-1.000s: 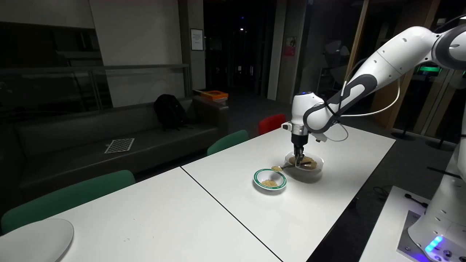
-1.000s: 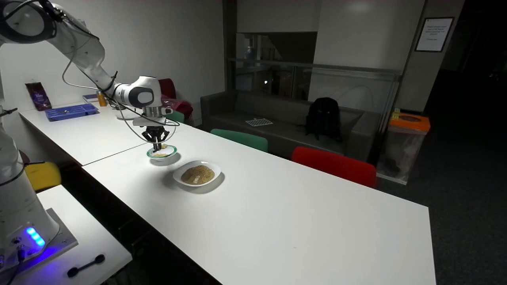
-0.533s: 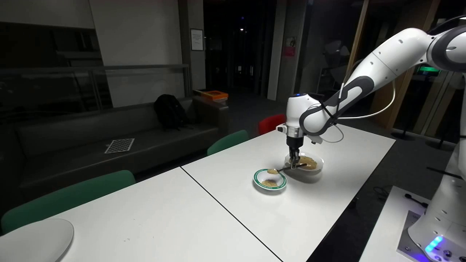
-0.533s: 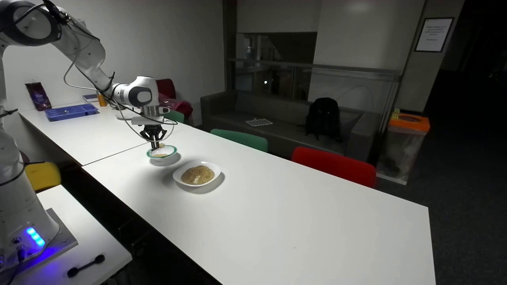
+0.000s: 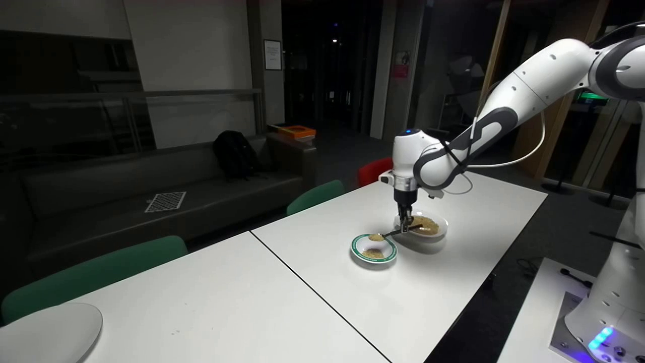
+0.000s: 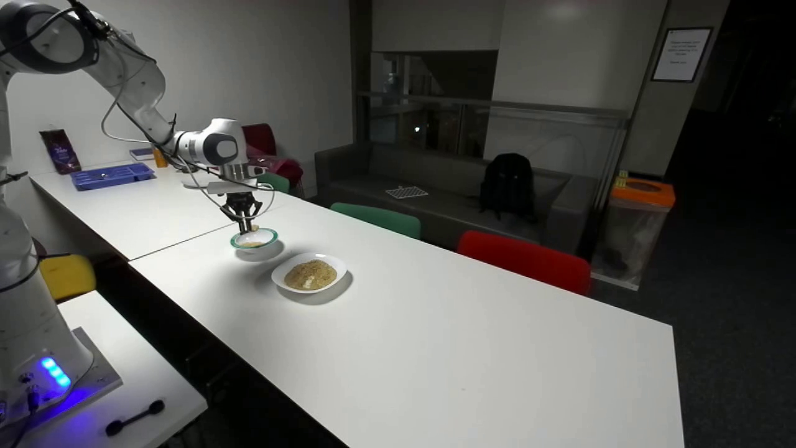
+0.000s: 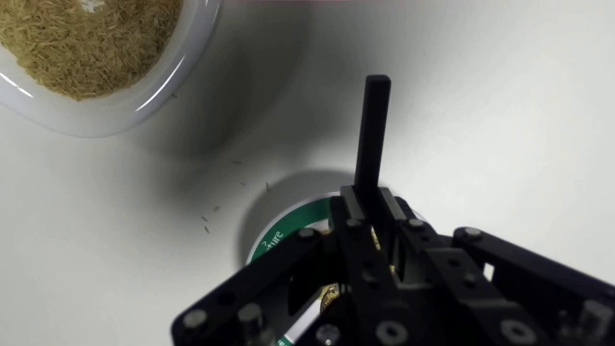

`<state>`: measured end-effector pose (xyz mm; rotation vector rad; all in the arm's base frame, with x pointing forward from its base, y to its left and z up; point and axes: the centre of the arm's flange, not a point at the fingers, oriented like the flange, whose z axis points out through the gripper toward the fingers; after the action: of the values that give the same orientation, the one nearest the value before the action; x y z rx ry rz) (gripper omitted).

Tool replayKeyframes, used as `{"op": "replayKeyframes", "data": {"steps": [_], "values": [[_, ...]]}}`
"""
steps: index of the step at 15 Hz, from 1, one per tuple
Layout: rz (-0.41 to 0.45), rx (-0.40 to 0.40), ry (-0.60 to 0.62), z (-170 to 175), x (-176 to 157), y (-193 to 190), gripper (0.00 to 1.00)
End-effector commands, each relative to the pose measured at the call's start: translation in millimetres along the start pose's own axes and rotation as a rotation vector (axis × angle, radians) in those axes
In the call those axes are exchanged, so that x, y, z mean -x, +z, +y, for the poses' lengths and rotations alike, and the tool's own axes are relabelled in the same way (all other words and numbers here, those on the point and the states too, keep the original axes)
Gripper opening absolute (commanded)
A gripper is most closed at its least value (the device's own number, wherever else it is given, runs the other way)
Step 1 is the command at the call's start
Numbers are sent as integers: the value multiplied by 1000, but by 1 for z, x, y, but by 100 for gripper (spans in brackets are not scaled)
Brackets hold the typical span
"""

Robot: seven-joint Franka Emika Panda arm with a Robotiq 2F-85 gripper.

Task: Use the spoon to put sugar in the green and white bowl

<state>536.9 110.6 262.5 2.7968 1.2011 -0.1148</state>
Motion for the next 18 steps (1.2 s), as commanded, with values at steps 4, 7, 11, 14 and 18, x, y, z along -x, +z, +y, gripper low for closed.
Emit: {"op": "replayKeyframes", "data": {"steps": [4,7,11,14,18], "values": [[-100,53,1,9,4,5,3],[-110,60,-5,8,4,9,3],[-126,64,-10,6,1,13,3],[-144,77,-14,5,-3,12,3],[-177,100,-12,4,-9,6,3]]}}
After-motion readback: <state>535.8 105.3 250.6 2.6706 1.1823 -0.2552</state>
